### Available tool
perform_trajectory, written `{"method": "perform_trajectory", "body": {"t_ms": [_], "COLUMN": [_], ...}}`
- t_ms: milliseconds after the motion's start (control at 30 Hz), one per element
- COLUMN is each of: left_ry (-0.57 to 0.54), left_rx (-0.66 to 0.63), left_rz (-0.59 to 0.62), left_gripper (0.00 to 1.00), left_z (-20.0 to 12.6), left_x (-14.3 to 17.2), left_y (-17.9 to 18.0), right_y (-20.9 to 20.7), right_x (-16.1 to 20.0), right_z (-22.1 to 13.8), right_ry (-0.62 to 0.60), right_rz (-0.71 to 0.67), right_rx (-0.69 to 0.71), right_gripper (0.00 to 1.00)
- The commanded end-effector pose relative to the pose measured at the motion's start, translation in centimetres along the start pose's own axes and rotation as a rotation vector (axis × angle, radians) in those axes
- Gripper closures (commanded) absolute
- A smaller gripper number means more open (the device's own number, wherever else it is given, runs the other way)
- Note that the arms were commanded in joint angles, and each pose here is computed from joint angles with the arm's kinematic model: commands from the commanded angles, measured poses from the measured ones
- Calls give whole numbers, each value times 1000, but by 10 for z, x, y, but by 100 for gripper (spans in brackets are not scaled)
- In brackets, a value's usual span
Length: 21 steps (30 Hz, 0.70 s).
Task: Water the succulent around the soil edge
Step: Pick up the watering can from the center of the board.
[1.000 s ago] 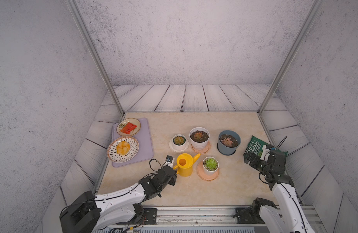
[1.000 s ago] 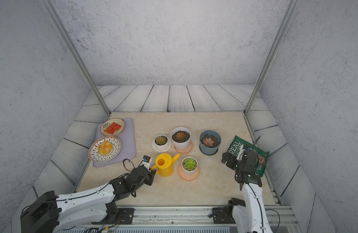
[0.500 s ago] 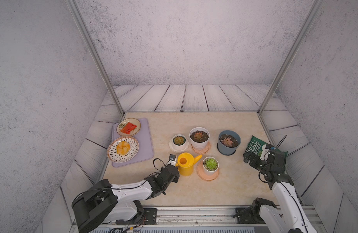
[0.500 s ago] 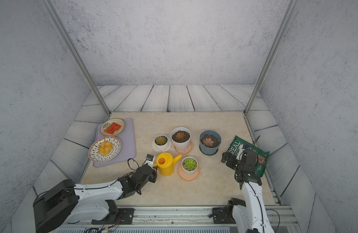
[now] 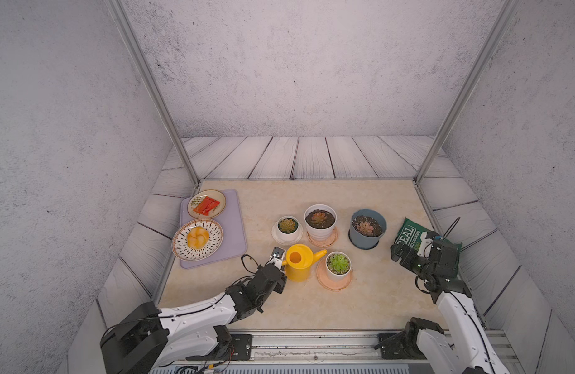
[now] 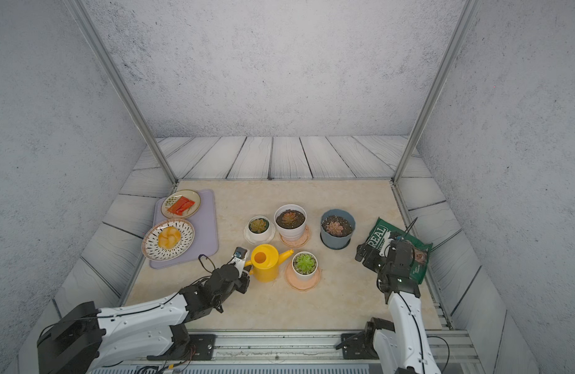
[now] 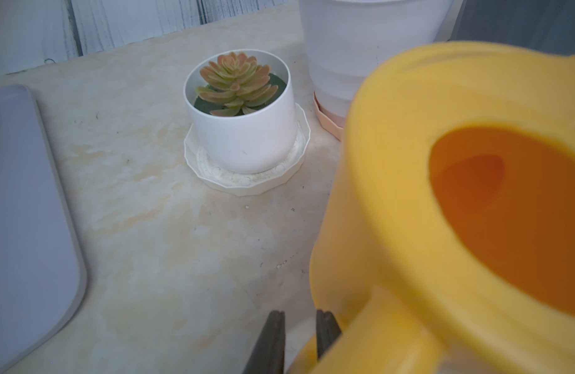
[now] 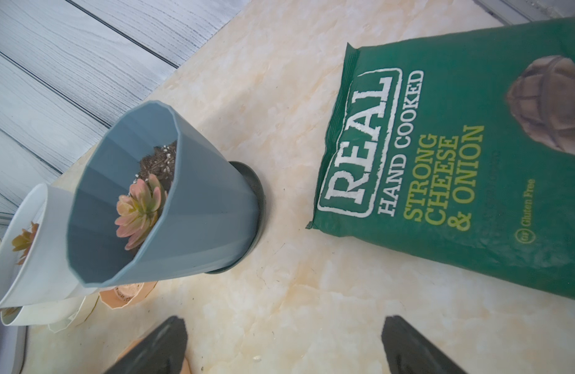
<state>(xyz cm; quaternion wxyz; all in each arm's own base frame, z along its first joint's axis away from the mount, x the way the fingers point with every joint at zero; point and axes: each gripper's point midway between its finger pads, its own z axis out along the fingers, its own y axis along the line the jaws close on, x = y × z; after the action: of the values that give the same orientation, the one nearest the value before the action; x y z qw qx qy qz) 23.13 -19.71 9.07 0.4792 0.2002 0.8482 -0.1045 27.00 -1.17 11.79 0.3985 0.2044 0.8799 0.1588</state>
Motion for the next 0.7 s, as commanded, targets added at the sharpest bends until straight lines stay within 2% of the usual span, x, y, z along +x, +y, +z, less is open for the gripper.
{"method": "perform_trajectory", "body": {"t_ms": [0, 367, 500, 667], "left_ry": [-50, -98, -32, 22], "left_rx": [-15, -339, -453, -519], "left_rz": [10, 64, 111, 149], "left_gripper": [100, 100, 100, 100], "left_z": [-16, -79, -78, -69], "left_x": [-23, -72, -82, -98], "left_y": [5, 76, 99, 117], "right_y": [6, 6, 5, 5], "right_x": [-11, -12, -12, -12], "right_z": [-6, -8, -8, -8], "right_ry": [-34, -42, -43, -46], "right_rz": [-22, -26, -28, -27], "right_rx": [-8, -3, 0, 2], "right_gripper": [1, 1, 1, 1]}}
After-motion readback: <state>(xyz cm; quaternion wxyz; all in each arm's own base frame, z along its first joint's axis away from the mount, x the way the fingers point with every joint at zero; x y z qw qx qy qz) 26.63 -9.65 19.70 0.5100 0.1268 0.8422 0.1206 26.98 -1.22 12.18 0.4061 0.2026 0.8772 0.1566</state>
